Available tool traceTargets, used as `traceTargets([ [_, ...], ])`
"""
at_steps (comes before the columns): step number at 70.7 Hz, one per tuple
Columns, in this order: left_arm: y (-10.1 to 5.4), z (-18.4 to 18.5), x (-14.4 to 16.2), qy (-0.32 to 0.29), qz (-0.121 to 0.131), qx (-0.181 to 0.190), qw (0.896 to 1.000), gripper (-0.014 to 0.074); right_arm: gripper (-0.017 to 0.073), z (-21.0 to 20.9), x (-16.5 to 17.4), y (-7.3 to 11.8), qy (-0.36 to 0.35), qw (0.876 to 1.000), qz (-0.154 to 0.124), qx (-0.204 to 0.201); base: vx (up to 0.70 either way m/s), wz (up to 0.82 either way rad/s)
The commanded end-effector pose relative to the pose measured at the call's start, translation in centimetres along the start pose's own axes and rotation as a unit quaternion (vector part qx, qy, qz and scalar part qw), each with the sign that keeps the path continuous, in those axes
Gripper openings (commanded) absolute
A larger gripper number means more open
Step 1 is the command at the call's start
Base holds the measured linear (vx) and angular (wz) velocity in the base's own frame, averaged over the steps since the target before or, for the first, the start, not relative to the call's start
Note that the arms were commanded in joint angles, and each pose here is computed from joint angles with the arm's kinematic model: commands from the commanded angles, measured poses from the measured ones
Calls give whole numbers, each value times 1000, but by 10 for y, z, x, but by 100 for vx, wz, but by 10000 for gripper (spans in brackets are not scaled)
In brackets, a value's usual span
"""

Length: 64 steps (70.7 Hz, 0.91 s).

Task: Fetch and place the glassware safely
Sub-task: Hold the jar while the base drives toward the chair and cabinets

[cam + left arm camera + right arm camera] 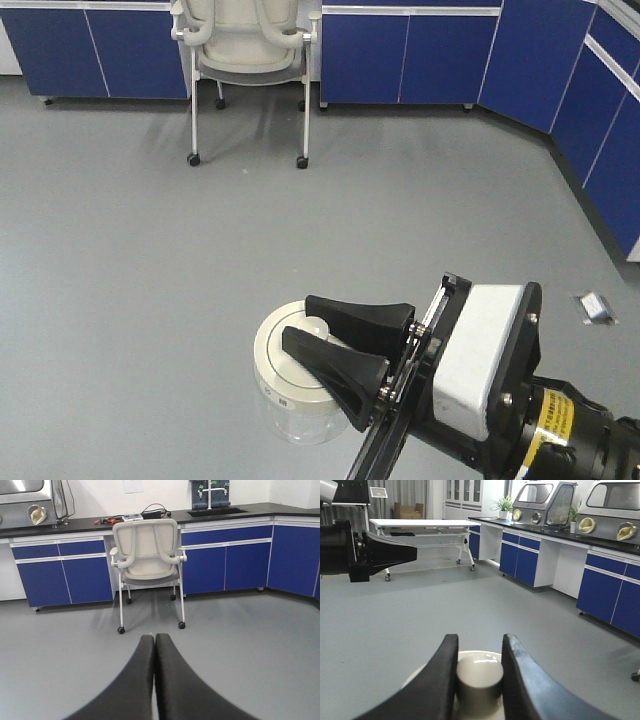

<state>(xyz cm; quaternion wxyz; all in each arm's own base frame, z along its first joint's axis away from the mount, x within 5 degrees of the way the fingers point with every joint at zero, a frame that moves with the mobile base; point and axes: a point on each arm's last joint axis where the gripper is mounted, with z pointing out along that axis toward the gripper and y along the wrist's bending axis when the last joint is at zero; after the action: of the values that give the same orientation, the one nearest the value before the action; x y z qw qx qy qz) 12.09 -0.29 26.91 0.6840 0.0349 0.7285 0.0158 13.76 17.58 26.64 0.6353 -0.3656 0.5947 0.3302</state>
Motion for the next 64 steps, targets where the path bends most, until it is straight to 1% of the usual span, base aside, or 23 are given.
traceTargets([
  [1,0,0,-16,-49,-8,0,999,-7,-1,0,-23,0,-77,997,-3,-4,57,0],
  [64,0,0,-16,-49,-8,0,999,-7,-1,0,-23,0,-76,997,-2,-4,57,-1],
])
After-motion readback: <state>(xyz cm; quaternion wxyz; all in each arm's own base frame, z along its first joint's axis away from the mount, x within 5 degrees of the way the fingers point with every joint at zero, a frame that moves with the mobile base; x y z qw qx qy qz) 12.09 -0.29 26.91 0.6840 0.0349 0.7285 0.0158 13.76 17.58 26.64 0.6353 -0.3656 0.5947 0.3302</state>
